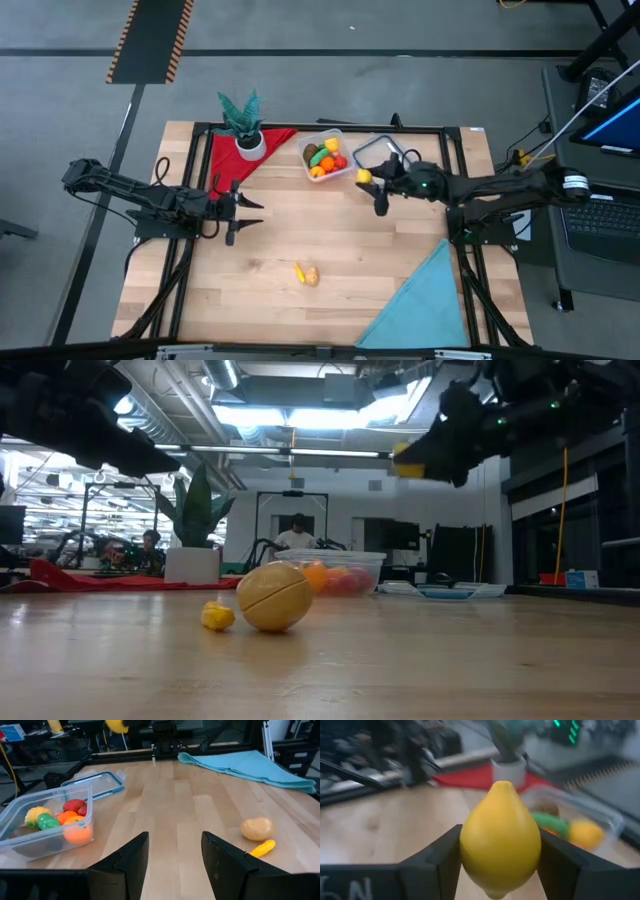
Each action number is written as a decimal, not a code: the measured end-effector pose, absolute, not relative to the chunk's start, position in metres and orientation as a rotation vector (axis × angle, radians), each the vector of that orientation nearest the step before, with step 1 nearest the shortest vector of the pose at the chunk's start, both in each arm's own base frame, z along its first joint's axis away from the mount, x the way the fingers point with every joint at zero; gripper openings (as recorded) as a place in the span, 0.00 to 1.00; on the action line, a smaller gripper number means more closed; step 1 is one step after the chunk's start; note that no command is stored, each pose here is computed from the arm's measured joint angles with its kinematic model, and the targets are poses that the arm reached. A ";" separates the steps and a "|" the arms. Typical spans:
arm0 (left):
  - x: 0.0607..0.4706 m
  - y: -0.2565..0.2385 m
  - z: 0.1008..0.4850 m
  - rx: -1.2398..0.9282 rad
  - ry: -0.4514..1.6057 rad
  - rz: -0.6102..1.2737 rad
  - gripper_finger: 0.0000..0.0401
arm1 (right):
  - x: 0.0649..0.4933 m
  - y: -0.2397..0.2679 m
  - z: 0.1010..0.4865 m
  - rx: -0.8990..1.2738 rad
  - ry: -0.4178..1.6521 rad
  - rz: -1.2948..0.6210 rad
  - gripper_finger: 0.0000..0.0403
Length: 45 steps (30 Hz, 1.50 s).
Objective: Pick and placing Produce into tupperware
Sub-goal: Put the yellow lemon into the transparent container
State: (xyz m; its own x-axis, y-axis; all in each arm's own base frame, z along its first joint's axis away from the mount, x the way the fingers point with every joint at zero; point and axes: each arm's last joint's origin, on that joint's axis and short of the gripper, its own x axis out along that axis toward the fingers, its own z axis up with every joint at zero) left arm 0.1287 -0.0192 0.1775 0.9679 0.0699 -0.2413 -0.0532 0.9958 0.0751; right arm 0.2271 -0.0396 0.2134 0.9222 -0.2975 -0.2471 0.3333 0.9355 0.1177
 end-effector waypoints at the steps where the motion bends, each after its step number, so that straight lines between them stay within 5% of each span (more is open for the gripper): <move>1: 0.129 -0.019 0.178 0.065 0.243 0.063 0.43 | 0.226 -0.039 0.214 0.142 0.199 -0.295 0.52; 9: 0.129 -0.019 0.178 0.061 0.239 0.063 0.43 | 0.224 -0.036 0.216 0.079 0.127 -0.204 0.52; 26: 0.129 -0.019 0.178 0.061 0.241 0.064 0.43 | 0.224 -0.045 0.211 0.105 0.141 -0.528 0.52; 45: 0.129 -0.019 0.178 0.070 0.243 0.063 0.43 | 0.286 -0.104 0.226 0.130 0.226 -0.602 0.52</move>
State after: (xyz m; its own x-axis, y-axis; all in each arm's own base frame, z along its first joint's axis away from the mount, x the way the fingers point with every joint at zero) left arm 0.1288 -0.0192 0.1779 0.9688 0.0704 -0.2378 -0.0535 0.9956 0.0769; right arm 0.2858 -0.1042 0.2261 0.8007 -0.5452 -0.2483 0.5736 0.8173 0.0552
